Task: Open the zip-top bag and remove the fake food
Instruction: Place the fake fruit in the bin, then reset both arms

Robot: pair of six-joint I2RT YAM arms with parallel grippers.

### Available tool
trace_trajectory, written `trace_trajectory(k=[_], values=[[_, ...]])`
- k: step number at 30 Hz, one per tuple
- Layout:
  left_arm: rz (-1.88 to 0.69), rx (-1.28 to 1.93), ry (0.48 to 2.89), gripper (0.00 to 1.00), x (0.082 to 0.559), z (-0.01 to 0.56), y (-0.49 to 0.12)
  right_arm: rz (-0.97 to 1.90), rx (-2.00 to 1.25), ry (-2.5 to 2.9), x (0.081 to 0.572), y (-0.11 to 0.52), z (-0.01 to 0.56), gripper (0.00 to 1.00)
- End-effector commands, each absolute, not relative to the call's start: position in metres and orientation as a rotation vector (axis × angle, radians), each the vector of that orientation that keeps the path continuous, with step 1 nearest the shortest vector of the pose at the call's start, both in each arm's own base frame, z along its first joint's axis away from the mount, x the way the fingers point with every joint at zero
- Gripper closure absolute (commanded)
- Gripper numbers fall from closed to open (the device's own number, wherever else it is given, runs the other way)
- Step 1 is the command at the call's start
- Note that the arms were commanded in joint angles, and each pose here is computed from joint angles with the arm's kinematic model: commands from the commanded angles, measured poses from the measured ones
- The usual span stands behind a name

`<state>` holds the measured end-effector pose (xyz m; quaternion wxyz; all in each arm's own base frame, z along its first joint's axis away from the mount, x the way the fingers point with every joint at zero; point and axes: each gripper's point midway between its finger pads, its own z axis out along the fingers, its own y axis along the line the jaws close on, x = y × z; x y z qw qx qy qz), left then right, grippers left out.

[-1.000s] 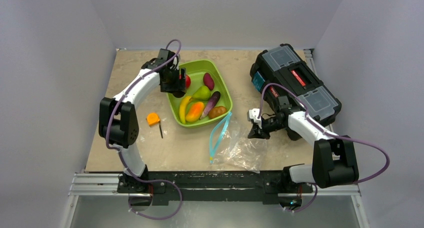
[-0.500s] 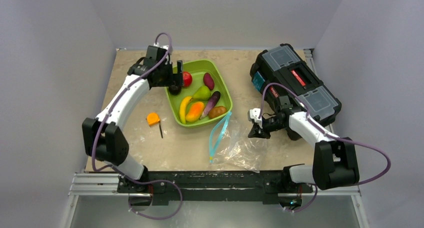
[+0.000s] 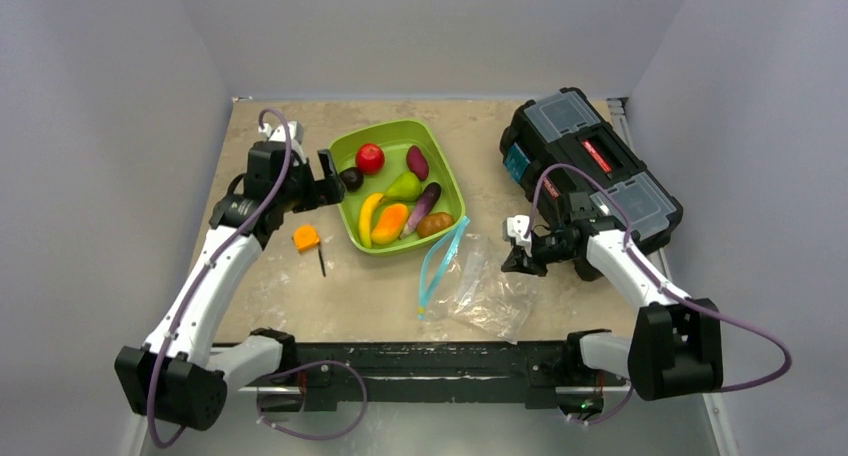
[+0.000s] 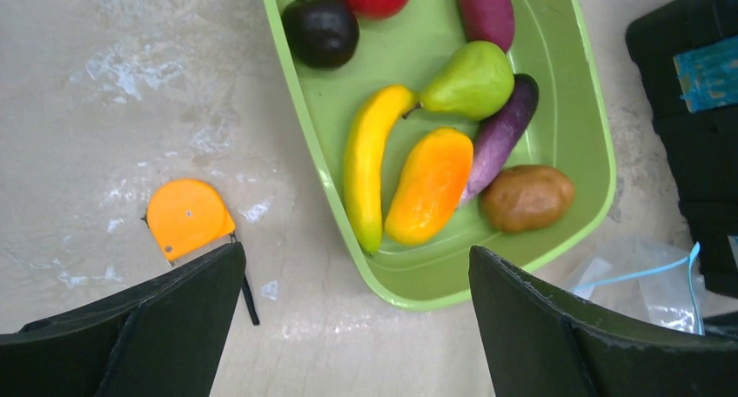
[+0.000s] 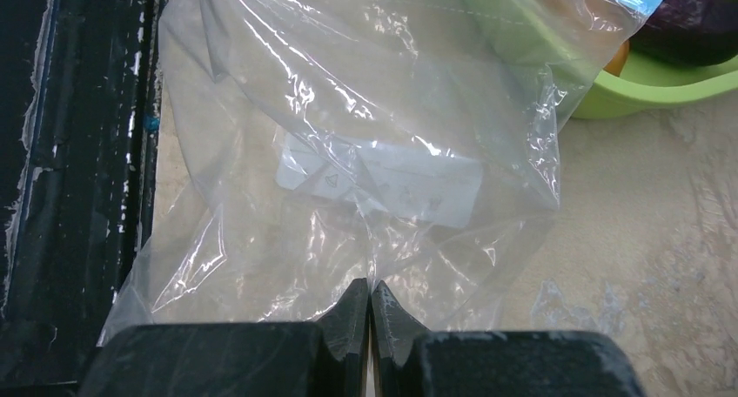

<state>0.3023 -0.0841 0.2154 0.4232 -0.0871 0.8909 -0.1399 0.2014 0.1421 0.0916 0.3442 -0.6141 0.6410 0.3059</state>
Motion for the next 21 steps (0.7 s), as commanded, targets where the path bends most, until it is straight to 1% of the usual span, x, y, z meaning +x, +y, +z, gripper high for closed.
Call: trace_trajectory(k=[1,12,19,20,21], values=[[-0.463,-0.201,2.167,0.0,0.281,0.227,-0.093,0.738,-1.586,1.673,0.207,0.135,0.114,1.0],[-0.705,-0.217,2.138,0.0,0.234,0.22,-0.114,0.581,-1.41,1.851,0.227,0.109,0.132,1.0],[-0.766,-0.231,2.122,0.0,0.215,0.217,-0.117,0.396,-1.221,2.006,0.249,0.085,0.138,1.0],[-0.77,-0.23,2.122,0.0,0.213,0.216,-0.117,0.382,-1.207,2.021,0.25,0.083,0.137,0.96],[-0.782,-0.232,2.121,0.0,0.211,0.216,-0.118,0.364,-1.185,2.037,0.252,0.08,0.138,0.9]])
